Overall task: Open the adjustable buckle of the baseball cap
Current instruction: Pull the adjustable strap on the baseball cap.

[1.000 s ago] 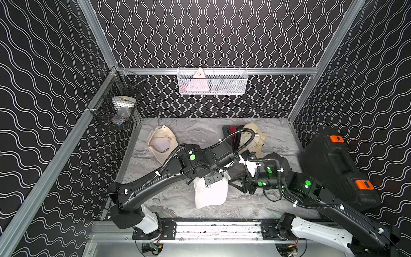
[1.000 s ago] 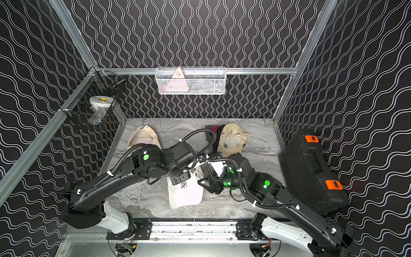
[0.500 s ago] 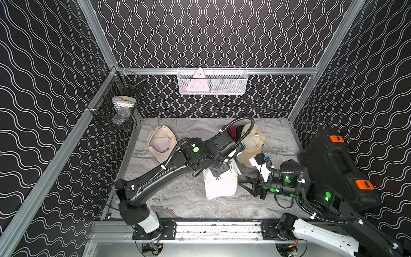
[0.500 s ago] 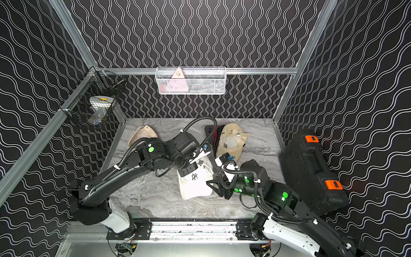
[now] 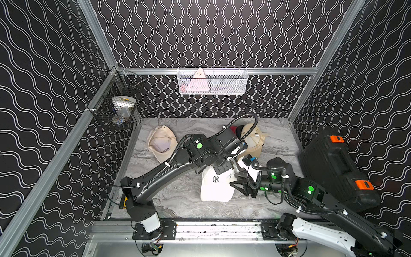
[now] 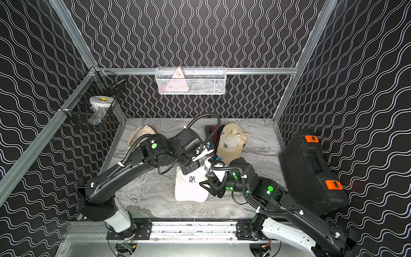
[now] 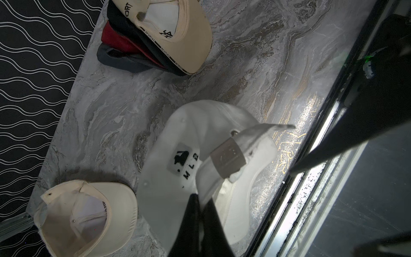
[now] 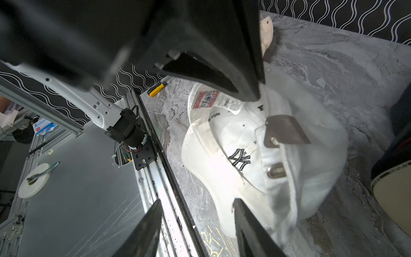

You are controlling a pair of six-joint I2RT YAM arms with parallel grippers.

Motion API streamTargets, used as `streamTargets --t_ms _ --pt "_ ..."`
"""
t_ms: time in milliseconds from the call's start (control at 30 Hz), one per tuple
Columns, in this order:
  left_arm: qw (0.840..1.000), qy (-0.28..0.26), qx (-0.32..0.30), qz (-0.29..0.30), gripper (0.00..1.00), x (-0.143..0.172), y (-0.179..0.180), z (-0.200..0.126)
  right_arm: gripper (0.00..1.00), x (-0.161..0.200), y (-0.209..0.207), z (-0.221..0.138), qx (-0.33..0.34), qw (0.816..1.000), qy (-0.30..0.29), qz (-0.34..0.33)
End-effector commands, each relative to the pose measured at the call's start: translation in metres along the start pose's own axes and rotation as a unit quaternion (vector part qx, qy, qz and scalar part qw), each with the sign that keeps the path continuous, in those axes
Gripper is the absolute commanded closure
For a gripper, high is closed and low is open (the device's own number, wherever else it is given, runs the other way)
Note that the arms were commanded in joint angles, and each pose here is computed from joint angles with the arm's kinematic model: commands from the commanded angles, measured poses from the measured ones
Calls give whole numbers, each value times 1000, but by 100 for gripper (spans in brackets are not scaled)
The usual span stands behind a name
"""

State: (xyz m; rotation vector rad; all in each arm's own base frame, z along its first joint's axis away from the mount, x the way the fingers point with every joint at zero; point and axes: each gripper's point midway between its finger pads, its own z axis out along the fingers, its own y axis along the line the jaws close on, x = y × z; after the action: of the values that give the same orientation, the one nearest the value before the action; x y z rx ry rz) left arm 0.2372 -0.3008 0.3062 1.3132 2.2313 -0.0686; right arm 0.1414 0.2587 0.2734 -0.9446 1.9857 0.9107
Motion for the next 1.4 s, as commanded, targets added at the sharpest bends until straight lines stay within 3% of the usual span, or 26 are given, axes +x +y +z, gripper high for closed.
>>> streamTargets --t_ms 0,267,800,1133,1367 --pt "1000 9 7 -6 100 4 -1 -3 46 -16 -2 5 11 999 -33 -21" --pt "1000 6 13 -7 100 4 -3 -5 46 -29 -24 3 80 995 -51 -38" --pt "999 -10 41 -12 100 1 -12 -16 45 -40 -45 3 144 986 -58 -65" --pt "995 -32 94 -18 100 -6 -33 -26 44 -61 -63 -16 209 966 -131 -72" --pt "991 -46 123 -16 100 -11 -48 -31 47 -66 -64 -16 216 963 -143 -70"
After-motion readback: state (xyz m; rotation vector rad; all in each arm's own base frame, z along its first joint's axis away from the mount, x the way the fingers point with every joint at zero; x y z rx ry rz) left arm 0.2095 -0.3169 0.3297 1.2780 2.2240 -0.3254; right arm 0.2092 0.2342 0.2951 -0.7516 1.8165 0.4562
